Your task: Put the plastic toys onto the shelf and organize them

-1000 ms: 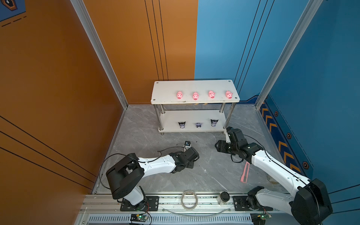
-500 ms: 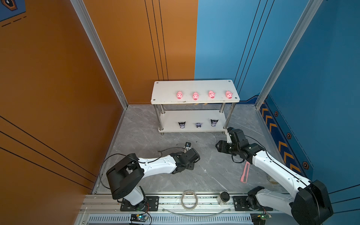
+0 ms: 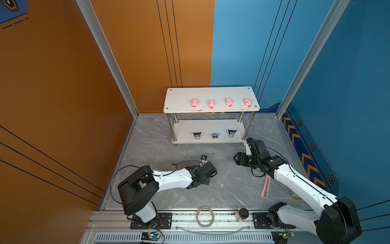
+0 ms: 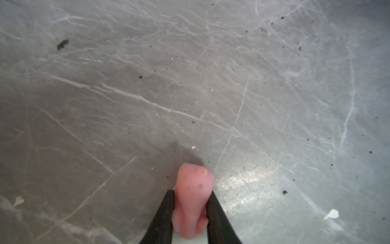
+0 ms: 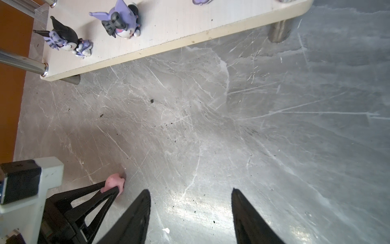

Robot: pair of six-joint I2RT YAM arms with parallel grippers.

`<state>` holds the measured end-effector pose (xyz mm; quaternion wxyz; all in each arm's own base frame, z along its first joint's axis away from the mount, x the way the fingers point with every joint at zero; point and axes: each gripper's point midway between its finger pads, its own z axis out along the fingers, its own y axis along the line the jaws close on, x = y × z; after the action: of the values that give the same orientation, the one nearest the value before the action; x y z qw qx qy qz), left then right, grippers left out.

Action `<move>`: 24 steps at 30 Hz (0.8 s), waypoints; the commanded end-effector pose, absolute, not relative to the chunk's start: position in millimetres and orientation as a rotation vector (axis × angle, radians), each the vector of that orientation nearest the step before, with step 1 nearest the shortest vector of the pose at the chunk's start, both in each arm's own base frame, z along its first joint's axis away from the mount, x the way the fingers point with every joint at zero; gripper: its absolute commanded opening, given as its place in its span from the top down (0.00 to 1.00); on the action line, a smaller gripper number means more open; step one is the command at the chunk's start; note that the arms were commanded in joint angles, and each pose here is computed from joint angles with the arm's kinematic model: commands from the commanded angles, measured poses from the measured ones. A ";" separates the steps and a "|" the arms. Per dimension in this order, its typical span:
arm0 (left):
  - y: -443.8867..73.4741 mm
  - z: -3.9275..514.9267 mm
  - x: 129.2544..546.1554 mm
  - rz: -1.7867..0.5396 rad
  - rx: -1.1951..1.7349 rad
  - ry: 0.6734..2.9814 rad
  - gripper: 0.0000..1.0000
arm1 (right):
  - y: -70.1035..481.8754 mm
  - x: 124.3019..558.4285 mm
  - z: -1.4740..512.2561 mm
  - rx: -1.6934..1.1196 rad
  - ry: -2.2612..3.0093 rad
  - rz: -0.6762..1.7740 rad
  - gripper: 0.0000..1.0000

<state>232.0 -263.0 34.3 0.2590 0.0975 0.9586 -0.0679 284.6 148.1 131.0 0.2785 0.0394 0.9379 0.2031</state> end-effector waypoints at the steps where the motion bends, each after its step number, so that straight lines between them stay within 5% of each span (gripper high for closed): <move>1: -255.4 53.5 234.6 -0.160 0.282 2.579 0.79 | 143.6 280.2 129.8 0.092 2.523 0.532 0.37; 15: -139.1 328.6 268.1 0.130 0.200 2.058 0.79 | 141.4 286.2 123.4 0.087 2.531 0.515 0.37; 24: -133.7 431.3 321.5 0.117 0.171 1.935 0.79 | 143.5 288.5 116.2 0.086 2.541 0.520 0.37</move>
<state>308.4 -134.6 424.1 0.5733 0.0374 0.8179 0.0303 288.1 145.0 122.3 0.2703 0.0379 0.9418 0.1962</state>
